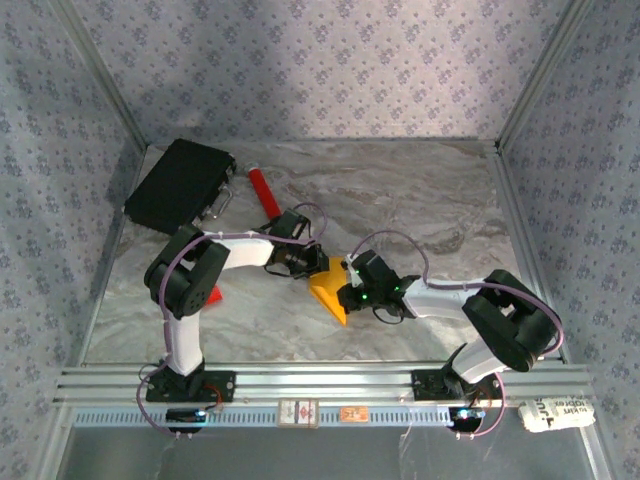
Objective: Fold a paper plane with a square sheet of paper (pick it up from the middle)
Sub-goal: Third fold the triangle at the center of the table.
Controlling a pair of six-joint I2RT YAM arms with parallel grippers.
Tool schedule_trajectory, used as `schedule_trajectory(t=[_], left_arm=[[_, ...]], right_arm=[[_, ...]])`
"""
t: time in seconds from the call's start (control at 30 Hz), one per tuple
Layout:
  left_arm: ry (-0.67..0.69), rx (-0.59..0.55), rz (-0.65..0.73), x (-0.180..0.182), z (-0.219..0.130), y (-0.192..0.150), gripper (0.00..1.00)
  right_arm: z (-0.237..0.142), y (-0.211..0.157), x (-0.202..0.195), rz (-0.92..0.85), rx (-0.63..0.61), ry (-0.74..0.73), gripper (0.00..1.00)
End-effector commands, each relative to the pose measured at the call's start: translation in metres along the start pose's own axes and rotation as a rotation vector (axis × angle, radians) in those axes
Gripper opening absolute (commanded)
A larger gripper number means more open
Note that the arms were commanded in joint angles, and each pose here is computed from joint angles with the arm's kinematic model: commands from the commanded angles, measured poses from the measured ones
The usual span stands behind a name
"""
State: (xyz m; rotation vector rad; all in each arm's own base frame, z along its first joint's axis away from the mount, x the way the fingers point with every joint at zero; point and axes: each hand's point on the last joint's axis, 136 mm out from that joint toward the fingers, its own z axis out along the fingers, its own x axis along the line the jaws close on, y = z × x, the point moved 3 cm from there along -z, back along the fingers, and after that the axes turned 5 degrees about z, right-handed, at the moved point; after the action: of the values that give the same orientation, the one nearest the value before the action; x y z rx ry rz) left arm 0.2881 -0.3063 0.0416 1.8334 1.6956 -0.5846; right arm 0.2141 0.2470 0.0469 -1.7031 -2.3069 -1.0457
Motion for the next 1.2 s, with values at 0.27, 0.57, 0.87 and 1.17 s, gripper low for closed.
schedule_trajectory(t=[0.27, 0.57, 0.87, 1.17], left_arm=[[0.112, 0.065, -0.070, 0.034, 0.011, -0.023, 0.13], [0.111, 0.063, -0.071, 0.034, 0.011, -0.023, 0.13], [0.110, 0.065, -0.072, 0.034, 0.012, -0.023, 0.13], [0.112, 0.064, -0.073, 0.035, 0.012, -0.024, 0.13]], right_arm=[[0.000, 0.009, -0.001, 0.015, -0.017, -0.019, 0.03], [0.001, 0.006, -0.004, 0.021, -0.014, -0.026, 0.03], [0.003, 0.001, -0.006, 0.030, 0.005, -0.026, 0.03], [0.003, -0.006, -0.009, 0.043, 0.022, -0.043, 0.03]])
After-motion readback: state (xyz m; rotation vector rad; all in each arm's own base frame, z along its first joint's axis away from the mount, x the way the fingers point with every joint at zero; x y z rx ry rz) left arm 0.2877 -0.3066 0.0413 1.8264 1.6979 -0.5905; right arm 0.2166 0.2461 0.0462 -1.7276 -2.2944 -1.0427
